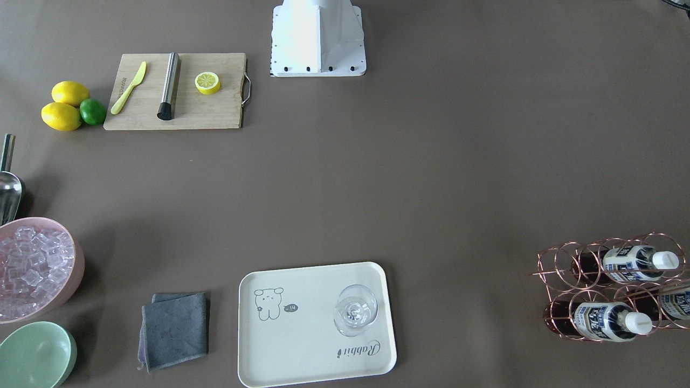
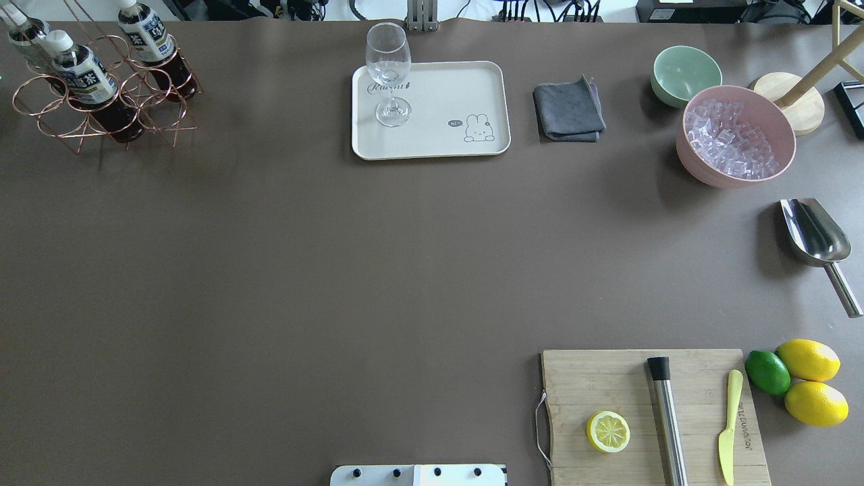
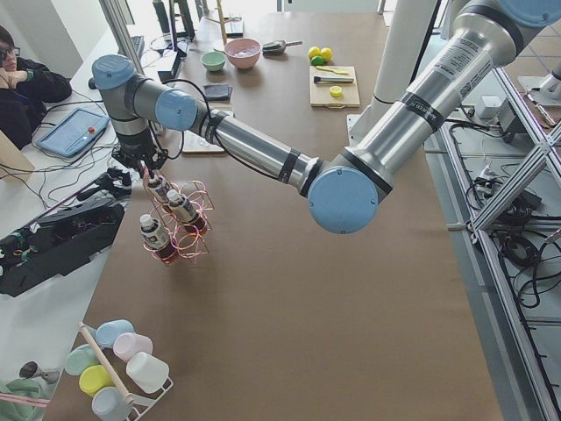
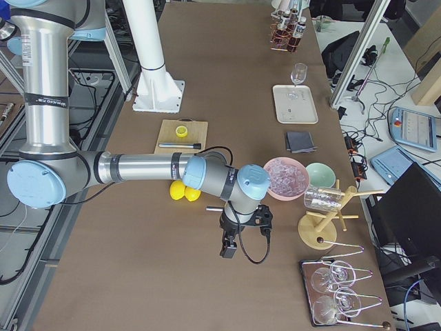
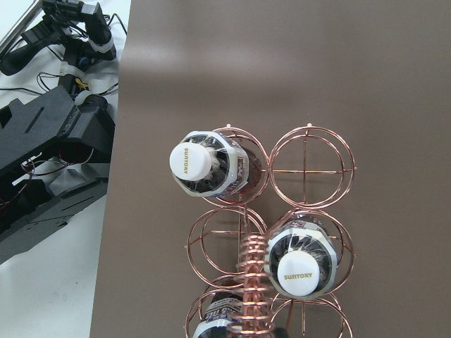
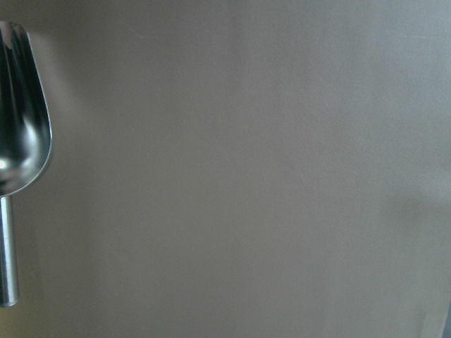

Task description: Take tea from basket to plate

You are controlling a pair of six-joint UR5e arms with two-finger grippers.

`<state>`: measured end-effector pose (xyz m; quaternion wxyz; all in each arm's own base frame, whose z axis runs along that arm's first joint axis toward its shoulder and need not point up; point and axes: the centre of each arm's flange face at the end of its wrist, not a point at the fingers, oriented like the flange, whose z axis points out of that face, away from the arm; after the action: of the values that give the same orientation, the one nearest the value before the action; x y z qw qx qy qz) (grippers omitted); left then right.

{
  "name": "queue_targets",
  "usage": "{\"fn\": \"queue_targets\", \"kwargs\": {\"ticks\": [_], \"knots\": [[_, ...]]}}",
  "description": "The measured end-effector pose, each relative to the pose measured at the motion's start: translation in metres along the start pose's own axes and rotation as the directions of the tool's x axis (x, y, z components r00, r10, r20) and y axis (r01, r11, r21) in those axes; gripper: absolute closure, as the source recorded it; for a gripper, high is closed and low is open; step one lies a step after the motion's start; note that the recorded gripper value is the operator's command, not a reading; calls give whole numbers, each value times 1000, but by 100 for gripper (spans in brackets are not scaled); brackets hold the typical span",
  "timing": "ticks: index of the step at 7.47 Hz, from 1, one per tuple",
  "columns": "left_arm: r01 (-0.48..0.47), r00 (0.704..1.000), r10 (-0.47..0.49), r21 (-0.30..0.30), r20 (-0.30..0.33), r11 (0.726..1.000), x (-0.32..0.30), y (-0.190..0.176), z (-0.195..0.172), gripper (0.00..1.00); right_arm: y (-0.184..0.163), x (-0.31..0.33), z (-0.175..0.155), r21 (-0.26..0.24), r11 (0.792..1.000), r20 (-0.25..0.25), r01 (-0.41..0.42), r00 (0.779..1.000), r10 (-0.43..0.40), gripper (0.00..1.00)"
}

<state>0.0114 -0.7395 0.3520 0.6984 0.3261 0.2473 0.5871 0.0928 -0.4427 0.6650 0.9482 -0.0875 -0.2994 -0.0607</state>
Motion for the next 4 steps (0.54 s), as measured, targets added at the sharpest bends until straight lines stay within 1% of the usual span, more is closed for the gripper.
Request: {"fn": "queue_targets", "kwargs": {"ticks": [1,2,4], "knots": [[-6,1000,6,7,2,1000,6,1,-21,100,0,0,0,0,1000,0,0,1000,0,0],[-10,1000,10,9,0,1000,19,-8,-45,100,0,0,1,-1,1000,0,-1,1000,1,0],[-60,998,60,22,20,998,62,-38,-91,100,0,0,0,-1,1000,0,0,1000,0,0]]}}
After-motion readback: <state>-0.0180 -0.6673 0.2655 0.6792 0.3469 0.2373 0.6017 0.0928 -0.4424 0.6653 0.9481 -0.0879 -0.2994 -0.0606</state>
